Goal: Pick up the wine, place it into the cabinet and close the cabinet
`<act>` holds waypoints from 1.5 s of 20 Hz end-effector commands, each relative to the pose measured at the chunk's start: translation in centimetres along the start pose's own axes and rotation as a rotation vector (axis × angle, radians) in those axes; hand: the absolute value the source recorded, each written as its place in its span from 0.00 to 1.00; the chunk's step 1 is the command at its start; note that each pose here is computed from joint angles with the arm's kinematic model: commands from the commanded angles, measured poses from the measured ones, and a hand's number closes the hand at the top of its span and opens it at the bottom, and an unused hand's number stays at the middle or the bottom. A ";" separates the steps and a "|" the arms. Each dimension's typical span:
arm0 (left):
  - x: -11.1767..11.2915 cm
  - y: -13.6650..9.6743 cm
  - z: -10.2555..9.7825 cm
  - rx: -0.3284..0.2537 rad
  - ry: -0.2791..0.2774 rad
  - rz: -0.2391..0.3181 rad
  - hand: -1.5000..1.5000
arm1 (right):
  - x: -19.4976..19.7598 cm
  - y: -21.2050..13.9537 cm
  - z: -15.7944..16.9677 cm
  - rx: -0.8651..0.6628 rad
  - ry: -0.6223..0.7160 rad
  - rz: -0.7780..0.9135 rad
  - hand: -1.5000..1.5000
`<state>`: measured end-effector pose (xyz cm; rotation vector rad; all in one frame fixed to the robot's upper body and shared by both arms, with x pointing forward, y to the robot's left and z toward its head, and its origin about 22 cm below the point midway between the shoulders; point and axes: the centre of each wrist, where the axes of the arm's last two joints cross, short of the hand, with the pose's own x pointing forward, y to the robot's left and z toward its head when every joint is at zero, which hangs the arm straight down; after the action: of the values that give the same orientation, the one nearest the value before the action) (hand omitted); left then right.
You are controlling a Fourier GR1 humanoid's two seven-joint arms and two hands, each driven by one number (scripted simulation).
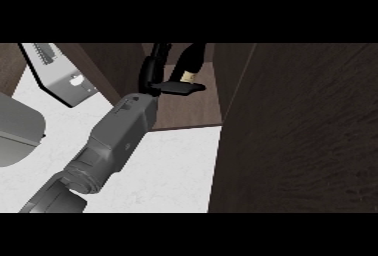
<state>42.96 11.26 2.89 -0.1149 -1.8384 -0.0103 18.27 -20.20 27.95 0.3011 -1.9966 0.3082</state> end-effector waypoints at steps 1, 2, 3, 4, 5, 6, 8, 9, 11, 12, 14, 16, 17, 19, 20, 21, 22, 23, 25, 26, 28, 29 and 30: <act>1.8 1.4 -1.6 -0.042 -0.052 0.092 0.00 | 0.6 -0.1 1.6 -0.042 0.007 -0.002 0.00; 1.8 2.0 -1.6 -0.051 -0.038 0.111 0.00 | 0.5 -0.5 1.6 -0.046 0.016 0.019 0.00; 2.0 1.2 -1.5 -0.093 -0.030 0.121 0.00 | 0.1 0.3 1.1 -0.034 0.019 0.016 0.00; 0.5 2.0 -0.3 -0.078 -0.027 0.112 0.00 | 1.2 -0.4 2.2 -0.033 0.016 0.026 0.00; 2.2 1.2 -1.7 -0.089 -0.021 0.112 0.00 | 0.7 -0.2 1.6 -0.057 0.021 0.032 0.00; 1.5 -0.6 -0.8 -0.138 -0.017 0.123 0.00 | 0.6 -0.2 0.7 -0.048 0.041 0.021 0.00; 2.3 -0.9 -1.3 -0.143 -0.034 0.102 0.00 | 1.0 0.7 2.8 -0.052 0.022 0.006 0.00; 1.5 -0.7 -0.3 -0.156 -0.028 0.109 0.00 | 0.8 -0.4 0.8 -0.072 0.026 0.025 0.00; 1.8 -3.5 0.4 -0.166 -0.067 0.124 0.00 | 0.9 -0.8 1.8 -0.071 0.034 0.021 0.00; 2.7 -4.5 0.3 -0.191 -0.052 0.125 0.00 | 0.1 -1.3 0.4 -0.081 0.040 0.034 0.00; 3.7 -5.9 0.8 -0.216 -0.049 0.151 0.00 | 0.1 -0.3 0.5 -0.071 0.045 0.032 0.00; 4.1 -7.1 1.9 -0.253 -0.057 0.151 0.00 | 1.3 -0.5 1.5 -0.079 0.047 0.027 0.00; 5.1 -7.8 2.0 -0.274 -0.073 0.152 0.00 | 1.1 0.1 2.2 -0.071 0.034 0.021 0.00; 6.3 -7.7 2.6 -0.270 -0.083 0.151 0.00 | 0.8 -0.5 1.1 -0.073 0.025 0.043 0.00; 6.0 -9.1 4.4 -0.271 -0.047 0.164 0.00 | 1.2 0.1 1.8 -0.069 0.048 0.046 0.00; 6.1 -9.4 5.6 -0.260 -0.060 0.185 0.00 | 1.0 0.5 1.9 -0.065 0.023 0.019 0.00; 5.7 -9.0 6.3 -0.256 -0.038 0.188 0.00 | 1.7 -0.1 0.9 -0.060 0.036 0.041 0.00; 7.1 -10.7 6.9 -0.257 -0.020 0.207 0.00 | 1.3 1.1 0.7 -0.049 0.027 0.012 0.00; 7.9 -10.2 7.9 -0.237 -0.052 0.206 0.00 | 1.0 1.0 1.8 -0.075 0.019 0.022 0.00; 7.3 -10.9 10.3 -0.206 -0.051 0.212 0.00 | 0.7 1.1 1.4 -0.046 0.034 0.036 0.00; 8.2 -11.4 11.7 -0.196 -0.047 0.228 0.00 | 2.2 0.7 1.3 -0.033 0.029 0.036 0.00; 9.4 -12.1 12.4 -0.197 -0.037 0.251 0.00 | 1.6 0.2 0.8 -0.040 0.023 0.037 0.00; 8.5 -11.2 13.7 -0.168 -0.036 0.268 0.00 | 1.7 1.1 0.8 -0.049 0.013 0.040 0.00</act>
<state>30.80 2.83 7.34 -0.4035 -1.8576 -0.0494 17.70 -20.04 28.71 0.2180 -1.9704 0.2799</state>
